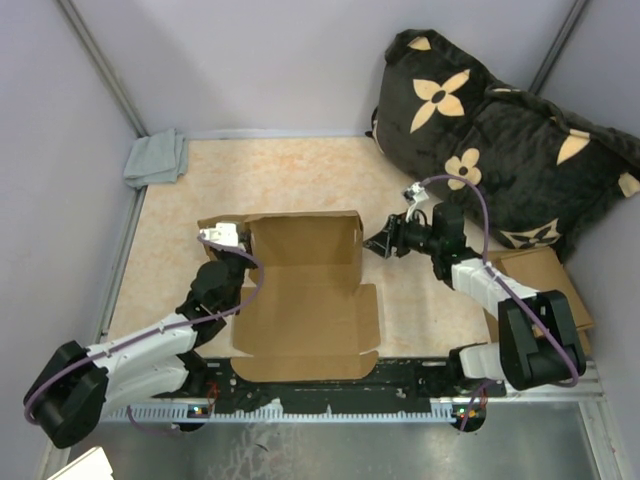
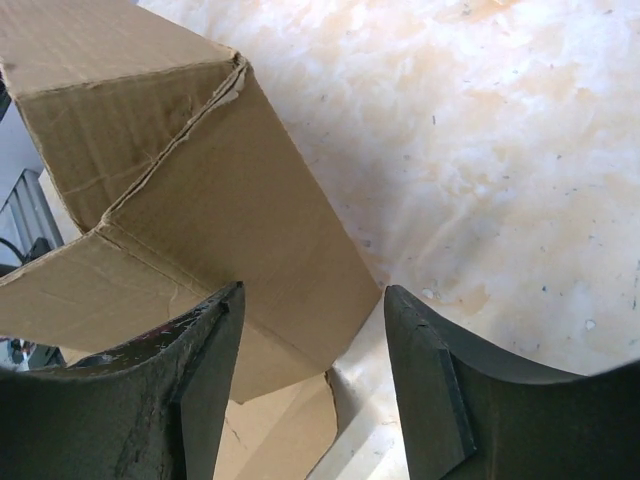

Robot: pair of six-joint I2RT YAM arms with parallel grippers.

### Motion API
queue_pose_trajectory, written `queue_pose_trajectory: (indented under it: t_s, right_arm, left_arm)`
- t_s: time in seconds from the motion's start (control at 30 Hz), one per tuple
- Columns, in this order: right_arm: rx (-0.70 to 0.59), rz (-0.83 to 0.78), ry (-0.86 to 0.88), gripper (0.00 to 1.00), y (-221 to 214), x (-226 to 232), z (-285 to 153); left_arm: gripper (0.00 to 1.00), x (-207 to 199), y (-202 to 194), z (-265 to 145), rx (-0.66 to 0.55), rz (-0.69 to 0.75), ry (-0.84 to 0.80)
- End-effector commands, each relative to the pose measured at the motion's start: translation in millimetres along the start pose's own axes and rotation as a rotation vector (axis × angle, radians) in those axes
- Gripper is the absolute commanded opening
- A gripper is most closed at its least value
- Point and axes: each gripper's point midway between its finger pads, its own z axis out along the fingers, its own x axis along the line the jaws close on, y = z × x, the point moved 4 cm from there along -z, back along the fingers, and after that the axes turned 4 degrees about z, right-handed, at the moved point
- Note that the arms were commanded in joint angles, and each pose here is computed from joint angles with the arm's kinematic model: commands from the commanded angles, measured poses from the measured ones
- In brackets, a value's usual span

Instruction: Fold the paper box

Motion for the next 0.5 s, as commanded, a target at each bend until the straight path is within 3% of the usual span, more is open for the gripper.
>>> queue_pose_trajectory:
  t_s: [0.0,0.47]
  right_arm:
    - [-0.064,-0.111,0.069,0.60,19.9,19.4,-4.0]
    - [-0.039,-0.166,0.113,0.63,1.2,42.4,-7.2]
  left_arm:
    - [0.00,0.6,-1.4,-9.9,-0.055,-0.027,-0.035]
    - [0.00,6.4,-20.6,-25.5,-0.098,-0.011,-0.065]
